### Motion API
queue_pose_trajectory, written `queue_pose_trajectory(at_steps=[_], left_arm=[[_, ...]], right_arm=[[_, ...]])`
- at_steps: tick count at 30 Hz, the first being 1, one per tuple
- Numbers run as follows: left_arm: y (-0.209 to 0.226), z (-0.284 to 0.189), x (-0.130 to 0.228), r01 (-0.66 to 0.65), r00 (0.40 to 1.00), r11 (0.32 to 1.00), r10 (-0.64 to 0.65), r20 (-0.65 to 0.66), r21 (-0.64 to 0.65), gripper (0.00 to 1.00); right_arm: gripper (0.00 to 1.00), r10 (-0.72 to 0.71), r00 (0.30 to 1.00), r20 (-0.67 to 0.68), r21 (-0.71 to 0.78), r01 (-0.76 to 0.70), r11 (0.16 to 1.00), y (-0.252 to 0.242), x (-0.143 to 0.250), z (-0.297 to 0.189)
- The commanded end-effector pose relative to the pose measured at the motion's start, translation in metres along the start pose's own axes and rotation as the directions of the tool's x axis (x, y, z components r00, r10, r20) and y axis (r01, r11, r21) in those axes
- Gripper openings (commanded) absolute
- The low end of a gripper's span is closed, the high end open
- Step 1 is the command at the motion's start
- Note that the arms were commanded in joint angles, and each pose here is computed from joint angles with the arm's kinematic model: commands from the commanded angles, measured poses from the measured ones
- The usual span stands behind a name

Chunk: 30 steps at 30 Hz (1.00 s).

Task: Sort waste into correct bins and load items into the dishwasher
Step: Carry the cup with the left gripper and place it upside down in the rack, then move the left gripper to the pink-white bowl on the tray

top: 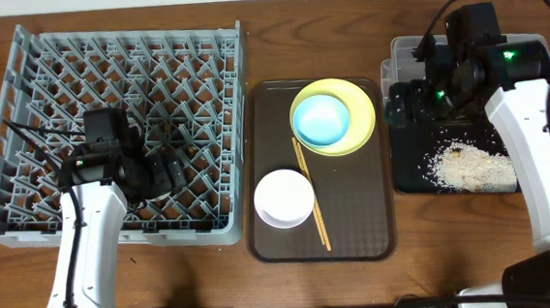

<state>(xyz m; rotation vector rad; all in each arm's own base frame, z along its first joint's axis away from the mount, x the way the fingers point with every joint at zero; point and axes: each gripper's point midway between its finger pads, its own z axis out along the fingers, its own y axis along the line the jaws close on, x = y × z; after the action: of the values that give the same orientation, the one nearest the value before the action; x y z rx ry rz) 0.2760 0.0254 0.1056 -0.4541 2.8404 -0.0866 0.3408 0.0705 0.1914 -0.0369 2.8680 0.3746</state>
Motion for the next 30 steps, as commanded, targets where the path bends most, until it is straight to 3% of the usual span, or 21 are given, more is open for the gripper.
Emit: queue_pose_trajectory(at_steps=[1, 8, 11, 15, 19, 30], left_arm=[[0.0, -0.012, -0.014, 0.003, 0.999, 1.0, -0.003, 0.047, -0.003, 0.99], [-0.012, -0.066, -0.048, -0.011, 0.981, 1.0, 0.005, 0.194, 0.029, 1.0], [-0.023, -0.079, -0.048, -0.023, 0.977, 0.999, 0.013, 0.211, 0.049, 1.0], [-0.049, -0.08, -0.034, -0.067, 0.981, 0.995, 0.051, 0.185, 0.079, 1.0], [-0.082, -0.078, -0.012, -0.182, 0.975, 0.978, 0.166, 0.144, 0.104, 1.0], [-0.168, -0.086, 0.031, -0.404, 0.914, 0.859, 0.373, 0.158, 0.315, 0.99]], right_arm=[[0.99, -0.015, 1.0, 0.02, -0.002, 0.015, 1.0, 0.003, -0.001, -0.008], [0.99, -0.032, 0.999, 0.031, 0.034, 0.031, 0.999, -0.007, -0.004, -0.01], [0.99, 0.147, 0.985, 0.09, 0.136, -0.158, 0.978, -0.041, -0.011, -0.018], [0.99, 0.303, 0.942, 0.142, 0.087, -0.317, 0.944, -0.062, -0.018, -0.026], [0.99, 0.286, 0.95, 0.125, -0.002, -0.288, 0.958, -0.062, -0.019, -0.03], [0.99, 0.29, 0.952, 0.098, 0.019, -0.293, 0.956, -0.073, -0.009, -0.032]])
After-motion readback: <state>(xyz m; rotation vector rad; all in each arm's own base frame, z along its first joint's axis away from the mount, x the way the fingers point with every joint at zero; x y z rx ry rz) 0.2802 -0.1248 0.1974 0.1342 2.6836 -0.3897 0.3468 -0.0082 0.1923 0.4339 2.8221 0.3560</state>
